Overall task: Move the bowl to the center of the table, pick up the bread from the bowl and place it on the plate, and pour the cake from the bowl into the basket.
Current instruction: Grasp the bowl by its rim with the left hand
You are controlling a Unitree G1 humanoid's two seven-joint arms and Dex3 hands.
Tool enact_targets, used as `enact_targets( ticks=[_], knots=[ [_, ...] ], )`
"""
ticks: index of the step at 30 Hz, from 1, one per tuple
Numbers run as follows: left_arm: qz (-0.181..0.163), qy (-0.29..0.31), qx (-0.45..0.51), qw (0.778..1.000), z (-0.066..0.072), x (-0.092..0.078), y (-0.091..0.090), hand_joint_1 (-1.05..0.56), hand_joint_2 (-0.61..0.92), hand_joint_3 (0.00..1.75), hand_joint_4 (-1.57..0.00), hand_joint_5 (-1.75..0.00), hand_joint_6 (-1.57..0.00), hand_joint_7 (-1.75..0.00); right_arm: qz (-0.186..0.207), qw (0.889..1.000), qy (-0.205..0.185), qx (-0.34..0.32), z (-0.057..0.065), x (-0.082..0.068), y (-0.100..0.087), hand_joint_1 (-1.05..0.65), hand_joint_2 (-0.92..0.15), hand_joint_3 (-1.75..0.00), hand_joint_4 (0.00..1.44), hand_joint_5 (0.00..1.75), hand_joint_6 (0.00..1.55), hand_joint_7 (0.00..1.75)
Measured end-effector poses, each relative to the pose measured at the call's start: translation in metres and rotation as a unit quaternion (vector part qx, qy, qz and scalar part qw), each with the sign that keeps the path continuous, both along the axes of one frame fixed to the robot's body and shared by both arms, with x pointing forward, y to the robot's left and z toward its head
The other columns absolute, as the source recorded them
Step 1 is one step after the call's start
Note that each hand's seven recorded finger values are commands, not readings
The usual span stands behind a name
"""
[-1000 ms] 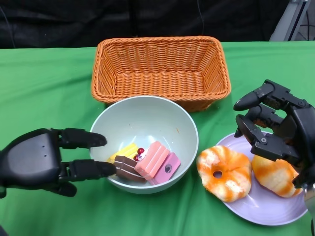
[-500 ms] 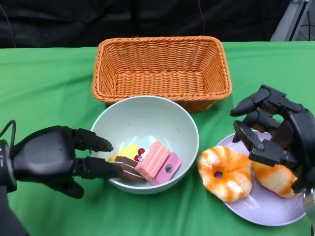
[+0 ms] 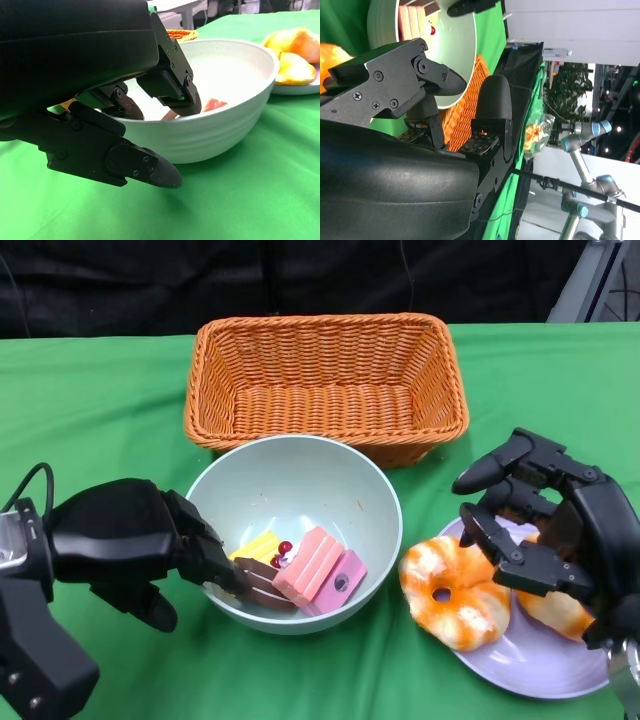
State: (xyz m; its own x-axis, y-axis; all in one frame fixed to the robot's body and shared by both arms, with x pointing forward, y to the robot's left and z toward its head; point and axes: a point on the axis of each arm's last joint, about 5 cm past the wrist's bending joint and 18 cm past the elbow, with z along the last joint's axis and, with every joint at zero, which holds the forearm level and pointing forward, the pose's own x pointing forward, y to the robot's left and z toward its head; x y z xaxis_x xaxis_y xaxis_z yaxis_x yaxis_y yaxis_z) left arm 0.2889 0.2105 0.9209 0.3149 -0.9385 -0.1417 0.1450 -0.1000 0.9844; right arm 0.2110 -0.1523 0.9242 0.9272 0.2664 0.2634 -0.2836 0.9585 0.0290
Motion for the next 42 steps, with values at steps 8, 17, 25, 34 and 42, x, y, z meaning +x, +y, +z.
enact_targets(
  ticks=[8, 17, 25, 34, 42],
  knots=[
    [0.006, 0.015, 0.026, 1.0, 0.004, 0.003, -0.004, -0.56, 0.91, 0.02, -0.86, -0.03, -0.73, -0.01, -0.005, 1.0, -0.004, 0.001, 0.002, -0.002, 0.001, -0.04, -0.64, -0.78, 0.63, 1.58, 0.61, 1.27],
    [0.009, 0.018, 0.051, 0.999, 0.009, 0.008, -0.012, -0.57, 0.92, 0.03, -0.9, -0.04, -0.75, -0.01, 0.007, 1.0, -0.004, 0.007, 0.002, -0.002, 0.007, -0.05, -0.64, -0.77, 0.62, 1.56, 0.6, 1.24],
    [0.016, 0.031, 0.053, 0.998, 0.006, 0.009, -0.016, -0.55, 0.92, 0.05, -0.98, -0.05, -0.81, -0.02, 0.011, 1.0, -0.009, 0.013, 0.0, -0.002, 0.01, -0.05, -0.63, -0.81, 0.64, 1.51, 0.65, 1.16],
    [0.013, 0.024, 0.06, 0.998, 0.005, 0.013, -0.031, -0.58, 0.92, 0.12, -1.1, -0.09, -0.98, -0.07, 0.009, 1.0, -0.02, 0.02, -0.002, -0.003, 0.012, -0.09, -0.65, -0.76, 0.65, 1.49, 0.66, 1.13],
    [0.015, 0.032, 0.082, 0.996, 0.003, 0.015, -0.038, -0.61, 0.92, 0.14, -0.94, -0.02, -0.88, -0.01, 0.004, 0.999, -0.025, 0.023, -0.002, -0.003, 0.012, -0.11, -0.69, -0.69, 0.63, 1.51, 0.62, 1.17]
  ],
)
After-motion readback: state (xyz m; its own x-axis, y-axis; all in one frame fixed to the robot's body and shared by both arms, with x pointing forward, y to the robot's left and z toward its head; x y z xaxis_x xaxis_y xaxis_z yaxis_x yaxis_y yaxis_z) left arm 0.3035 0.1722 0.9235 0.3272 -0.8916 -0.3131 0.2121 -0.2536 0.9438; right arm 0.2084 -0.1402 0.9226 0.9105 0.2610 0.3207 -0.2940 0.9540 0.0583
